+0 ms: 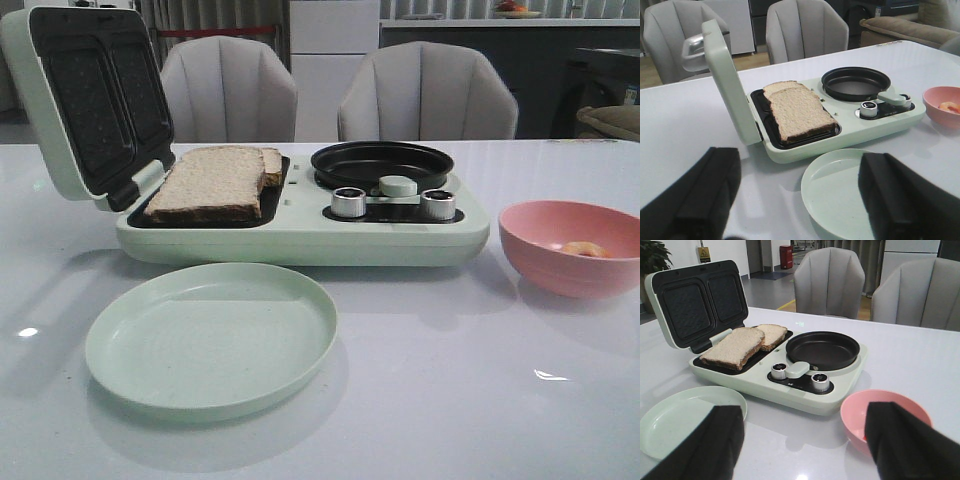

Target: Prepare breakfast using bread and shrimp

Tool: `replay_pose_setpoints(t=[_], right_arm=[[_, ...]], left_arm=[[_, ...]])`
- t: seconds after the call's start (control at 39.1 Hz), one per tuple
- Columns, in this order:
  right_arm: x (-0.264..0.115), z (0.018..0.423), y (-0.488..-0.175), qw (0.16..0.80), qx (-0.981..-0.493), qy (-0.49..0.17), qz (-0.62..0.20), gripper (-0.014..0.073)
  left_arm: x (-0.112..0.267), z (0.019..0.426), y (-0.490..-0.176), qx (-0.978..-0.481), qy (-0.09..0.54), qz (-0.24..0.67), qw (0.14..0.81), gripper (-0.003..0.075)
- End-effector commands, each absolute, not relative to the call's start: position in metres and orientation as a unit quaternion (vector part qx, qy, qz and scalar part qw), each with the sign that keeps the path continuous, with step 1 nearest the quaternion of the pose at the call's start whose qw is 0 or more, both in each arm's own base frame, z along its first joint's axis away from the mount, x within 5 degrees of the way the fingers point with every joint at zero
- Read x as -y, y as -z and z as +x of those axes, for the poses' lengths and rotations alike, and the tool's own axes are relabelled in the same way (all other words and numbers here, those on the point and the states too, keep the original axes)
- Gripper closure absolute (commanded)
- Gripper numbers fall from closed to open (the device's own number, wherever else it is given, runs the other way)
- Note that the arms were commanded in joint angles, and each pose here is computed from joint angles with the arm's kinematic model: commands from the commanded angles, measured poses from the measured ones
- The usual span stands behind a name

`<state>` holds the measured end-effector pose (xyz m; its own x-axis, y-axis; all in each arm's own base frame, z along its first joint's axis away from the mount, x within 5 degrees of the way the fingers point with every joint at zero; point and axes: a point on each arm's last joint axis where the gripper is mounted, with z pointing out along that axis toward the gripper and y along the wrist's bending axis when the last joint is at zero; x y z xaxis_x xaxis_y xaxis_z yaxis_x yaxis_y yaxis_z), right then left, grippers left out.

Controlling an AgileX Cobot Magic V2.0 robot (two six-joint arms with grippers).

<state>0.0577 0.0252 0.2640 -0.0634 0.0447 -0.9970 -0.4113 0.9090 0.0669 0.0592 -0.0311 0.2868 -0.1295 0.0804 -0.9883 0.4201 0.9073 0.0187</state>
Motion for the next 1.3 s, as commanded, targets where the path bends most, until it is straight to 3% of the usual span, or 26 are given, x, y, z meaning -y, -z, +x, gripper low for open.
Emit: replay_pose_setpoints(t=[0.0, 0.13, 0.51, 0.79, 1.28], right_arm=[[-0.026, 0.057, -0.28, 0.705, -0.674, -0.18, -0.127, -0.0005], [-0.026, 0.057, -0.28, 0.705, -0.674, -0.18, -0.127, -0.0005], [-0.026, 0.057, -0.28, 0.705, -0.674, -0.18, -0.127, -0.0005], [-0.026, 0.057, -0.28, 0.705, -0.674, -0.18, -0.127, -0.0005], [-0.026, 0.057, -0.28, 0.705, -0.674, -0.18, -0.127, -0.0005]], left_arm=[[0.032, 0.066, -0.313, -0.715, 0.143, 0.147, 0.669, 0.0263], [0.036, 0.083, -0.33, -0.726, 0.143, 0.146, 0.657, 0.0311], [0.057, 0.177, -0.358, -0.789, 0.183, 0.075, 0.582, 0.0313], [0.026, 0.229, -0.379, -0.799, 0.208, -0.052, 0.561, 0.0313], [-0.029, 0.307, -0.404, -0.799, 0.217, -0.114, 0.549, 0.0314]])
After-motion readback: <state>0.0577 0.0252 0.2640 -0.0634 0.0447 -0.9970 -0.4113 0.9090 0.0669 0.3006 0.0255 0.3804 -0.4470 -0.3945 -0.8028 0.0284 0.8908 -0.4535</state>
